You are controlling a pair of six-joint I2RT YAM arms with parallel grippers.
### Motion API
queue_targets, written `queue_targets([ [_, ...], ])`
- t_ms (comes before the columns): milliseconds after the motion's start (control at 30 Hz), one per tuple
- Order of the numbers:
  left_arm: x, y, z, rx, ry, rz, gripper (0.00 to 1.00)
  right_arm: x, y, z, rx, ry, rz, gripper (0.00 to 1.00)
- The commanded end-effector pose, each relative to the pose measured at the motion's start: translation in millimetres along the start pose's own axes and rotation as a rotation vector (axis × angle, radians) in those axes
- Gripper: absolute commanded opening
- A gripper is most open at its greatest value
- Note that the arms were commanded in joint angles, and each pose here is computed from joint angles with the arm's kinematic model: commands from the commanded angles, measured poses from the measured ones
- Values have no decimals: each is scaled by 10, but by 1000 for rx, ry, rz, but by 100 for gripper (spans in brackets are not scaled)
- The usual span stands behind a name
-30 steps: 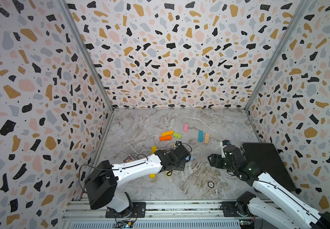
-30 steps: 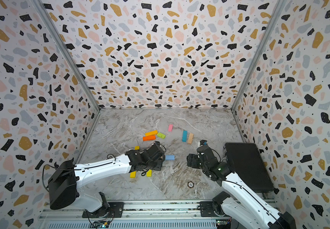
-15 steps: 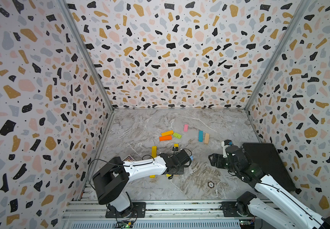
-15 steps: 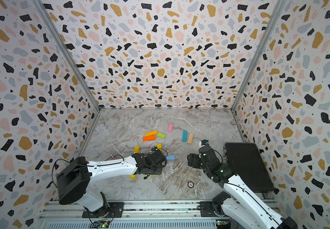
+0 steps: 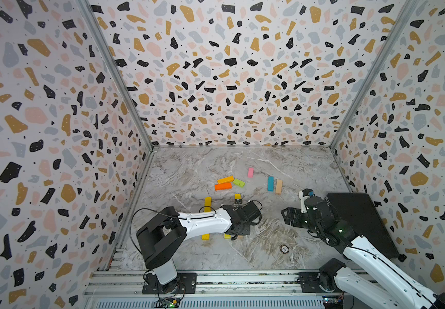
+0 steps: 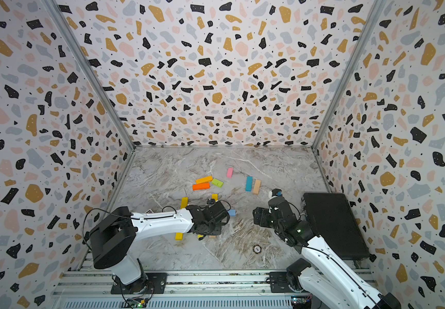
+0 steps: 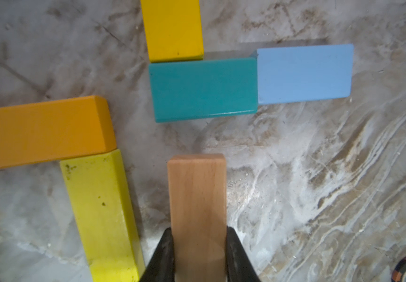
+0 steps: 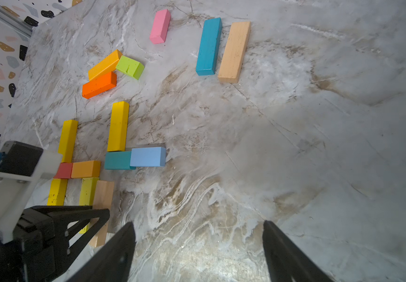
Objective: Assemble the letter h with building blocks
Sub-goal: Assemble the building block at the center of the board.
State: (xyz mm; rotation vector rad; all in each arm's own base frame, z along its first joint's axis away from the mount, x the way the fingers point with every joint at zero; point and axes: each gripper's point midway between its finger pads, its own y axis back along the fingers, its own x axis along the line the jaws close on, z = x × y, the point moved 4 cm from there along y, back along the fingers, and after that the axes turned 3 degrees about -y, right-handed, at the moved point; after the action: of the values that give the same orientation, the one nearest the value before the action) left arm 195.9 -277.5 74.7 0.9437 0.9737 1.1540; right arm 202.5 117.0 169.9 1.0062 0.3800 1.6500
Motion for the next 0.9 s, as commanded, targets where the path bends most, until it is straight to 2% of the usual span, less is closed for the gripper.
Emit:
queue_targets([
  [0, -29, 28, 13, 6, 2, 13, 10, -16, 33, -3, -5, -6, 2, 84],
  [867, 29, -95, 107, 13, 4, 57, 5, -23, 29, -10, -1, -13, 6, 84],
])
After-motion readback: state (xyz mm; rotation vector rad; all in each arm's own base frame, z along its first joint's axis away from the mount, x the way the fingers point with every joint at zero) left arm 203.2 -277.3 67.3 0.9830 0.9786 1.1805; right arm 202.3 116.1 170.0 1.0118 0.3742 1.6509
